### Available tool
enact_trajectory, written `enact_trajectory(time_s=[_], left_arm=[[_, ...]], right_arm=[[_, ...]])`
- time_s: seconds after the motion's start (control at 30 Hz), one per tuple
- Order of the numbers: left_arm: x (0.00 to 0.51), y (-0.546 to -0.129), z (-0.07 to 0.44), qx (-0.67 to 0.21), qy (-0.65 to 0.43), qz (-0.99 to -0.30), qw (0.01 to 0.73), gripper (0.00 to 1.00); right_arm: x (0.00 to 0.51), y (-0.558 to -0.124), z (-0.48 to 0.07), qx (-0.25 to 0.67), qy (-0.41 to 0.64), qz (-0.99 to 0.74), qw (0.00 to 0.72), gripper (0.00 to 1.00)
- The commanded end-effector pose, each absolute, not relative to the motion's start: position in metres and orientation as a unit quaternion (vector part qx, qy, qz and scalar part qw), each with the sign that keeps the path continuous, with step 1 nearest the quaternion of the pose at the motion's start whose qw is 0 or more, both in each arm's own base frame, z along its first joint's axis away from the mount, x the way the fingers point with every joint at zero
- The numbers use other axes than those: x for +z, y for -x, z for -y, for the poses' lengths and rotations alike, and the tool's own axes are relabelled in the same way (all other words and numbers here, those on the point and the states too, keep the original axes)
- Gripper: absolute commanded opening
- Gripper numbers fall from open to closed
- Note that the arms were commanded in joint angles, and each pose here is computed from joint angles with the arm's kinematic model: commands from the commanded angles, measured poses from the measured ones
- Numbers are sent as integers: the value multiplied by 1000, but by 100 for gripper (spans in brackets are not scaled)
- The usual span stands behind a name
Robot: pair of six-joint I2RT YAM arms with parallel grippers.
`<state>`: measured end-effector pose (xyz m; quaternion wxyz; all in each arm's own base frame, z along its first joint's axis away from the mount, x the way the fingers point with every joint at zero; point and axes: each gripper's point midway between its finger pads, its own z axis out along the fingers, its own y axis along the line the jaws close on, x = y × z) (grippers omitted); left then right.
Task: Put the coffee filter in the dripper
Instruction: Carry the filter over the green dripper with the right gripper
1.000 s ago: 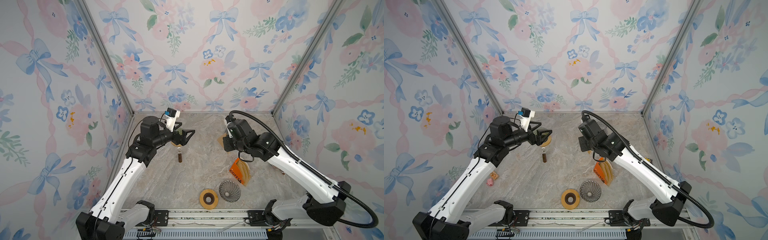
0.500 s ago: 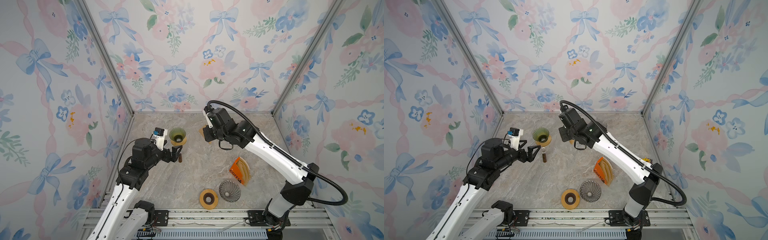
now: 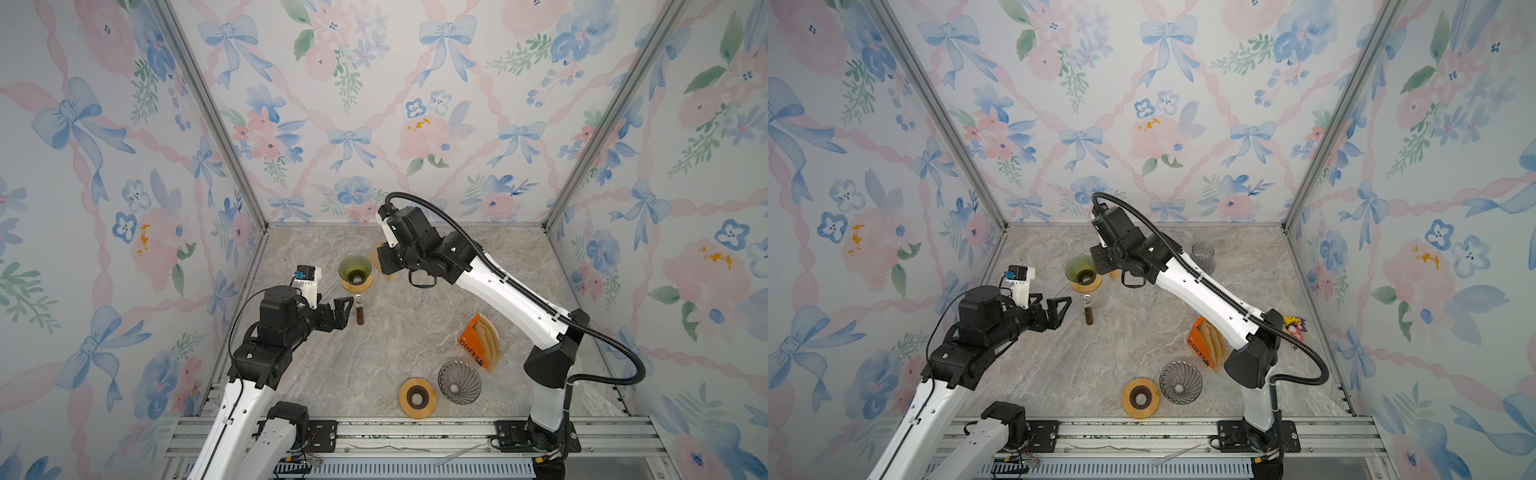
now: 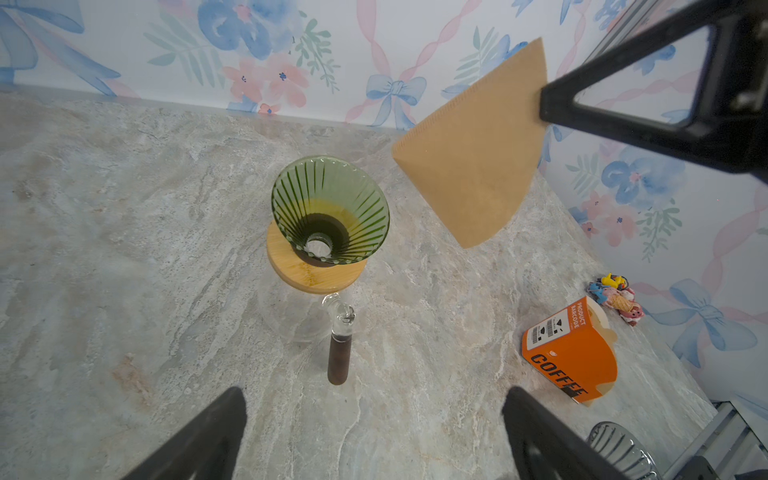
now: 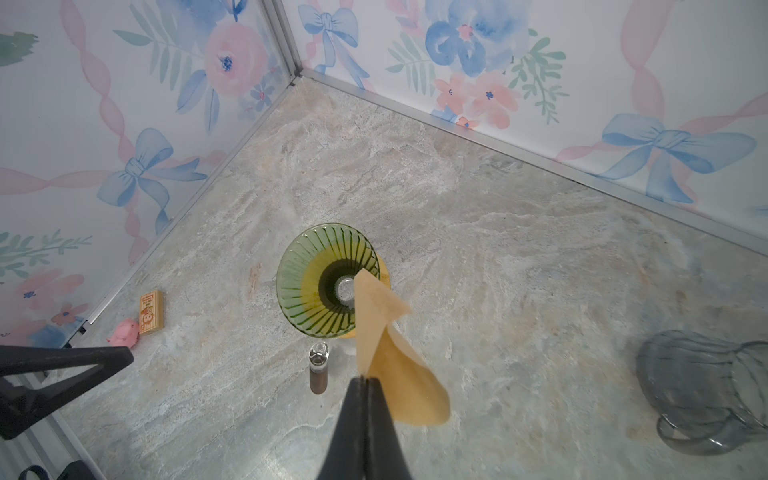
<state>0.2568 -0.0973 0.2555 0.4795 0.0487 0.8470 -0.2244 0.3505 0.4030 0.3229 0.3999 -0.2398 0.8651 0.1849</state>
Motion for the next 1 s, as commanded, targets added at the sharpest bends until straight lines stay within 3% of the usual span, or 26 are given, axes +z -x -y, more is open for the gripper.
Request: enact_trajectory(time_s=[0.0,0.33,0.97], left_arm=[[247,-255,93,-224,-31,-853,470,98],[243,-255,94,-228,-28,-855,465,98],[241,-256,93,-227,-25,-856,463,98]], right_arm=[[331,-346,-424,224,249,-857,392,4],[304,-357,-450,259,247,-868,344,5],[271,-395,-432,244,171,-896,328,11]])
